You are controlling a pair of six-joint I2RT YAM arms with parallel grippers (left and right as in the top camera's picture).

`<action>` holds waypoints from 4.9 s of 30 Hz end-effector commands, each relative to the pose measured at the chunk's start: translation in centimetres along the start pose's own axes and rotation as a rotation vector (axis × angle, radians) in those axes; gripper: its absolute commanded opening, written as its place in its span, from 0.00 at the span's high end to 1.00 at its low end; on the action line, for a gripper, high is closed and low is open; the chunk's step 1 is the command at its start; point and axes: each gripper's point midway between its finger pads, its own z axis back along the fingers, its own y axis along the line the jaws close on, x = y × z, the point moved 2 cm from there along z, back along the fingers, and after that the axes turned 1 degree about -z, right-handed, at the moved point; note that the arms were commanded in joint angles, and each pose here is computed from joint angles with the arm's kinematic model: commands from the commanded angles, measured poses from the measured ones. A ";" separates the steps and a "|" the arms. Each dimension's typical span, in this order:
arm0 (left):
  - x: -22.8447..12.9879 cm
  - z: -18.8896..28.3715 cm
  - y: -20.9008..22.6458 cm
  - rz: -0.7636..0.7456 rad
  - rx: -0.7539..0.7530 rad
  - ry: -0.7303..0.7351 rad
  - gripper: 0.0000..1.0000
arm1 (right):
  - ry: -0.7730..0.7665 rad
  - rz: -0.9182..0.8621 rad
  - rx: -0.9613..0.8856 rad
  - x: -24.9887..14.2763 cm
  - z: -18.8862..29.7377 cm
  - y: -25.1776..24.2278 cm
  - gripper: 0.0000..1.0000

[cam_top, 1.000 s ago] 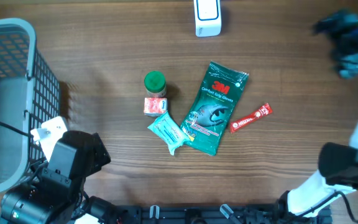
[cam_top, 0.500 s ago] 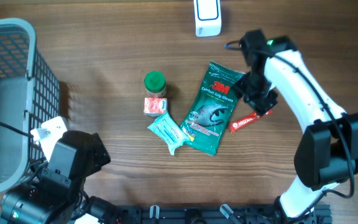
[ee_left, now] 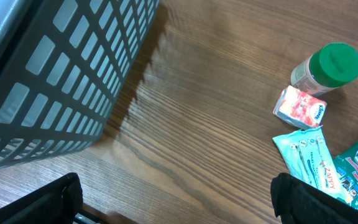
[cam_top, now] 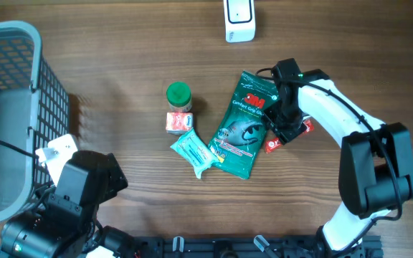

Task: Scan the item barcode
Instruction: 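Move the right gripper to the red Nescafe stick and grasp it, then lift the Nescafe stick and hold it under the white scanner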

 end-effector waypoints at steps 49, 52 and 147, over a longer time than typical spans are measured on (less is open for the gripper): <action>0.0 0.0 0.1 0.021 0.001 -0.001 0.00 | 0.055 0.137 -0.247 -0.2 -5.3 -4.4 0.84; 0.0 0.0 0.1 0.021 0.001 -0.002 0.00 | 0.058 0.136 -0.255 -0.2 -5.3 -4.6 0.94; 0.0 0.0 0.1 0.021 0.001 -0.001 0.00 | -0.980 2.566 2.098 -22.7 31.4 5.3 0.96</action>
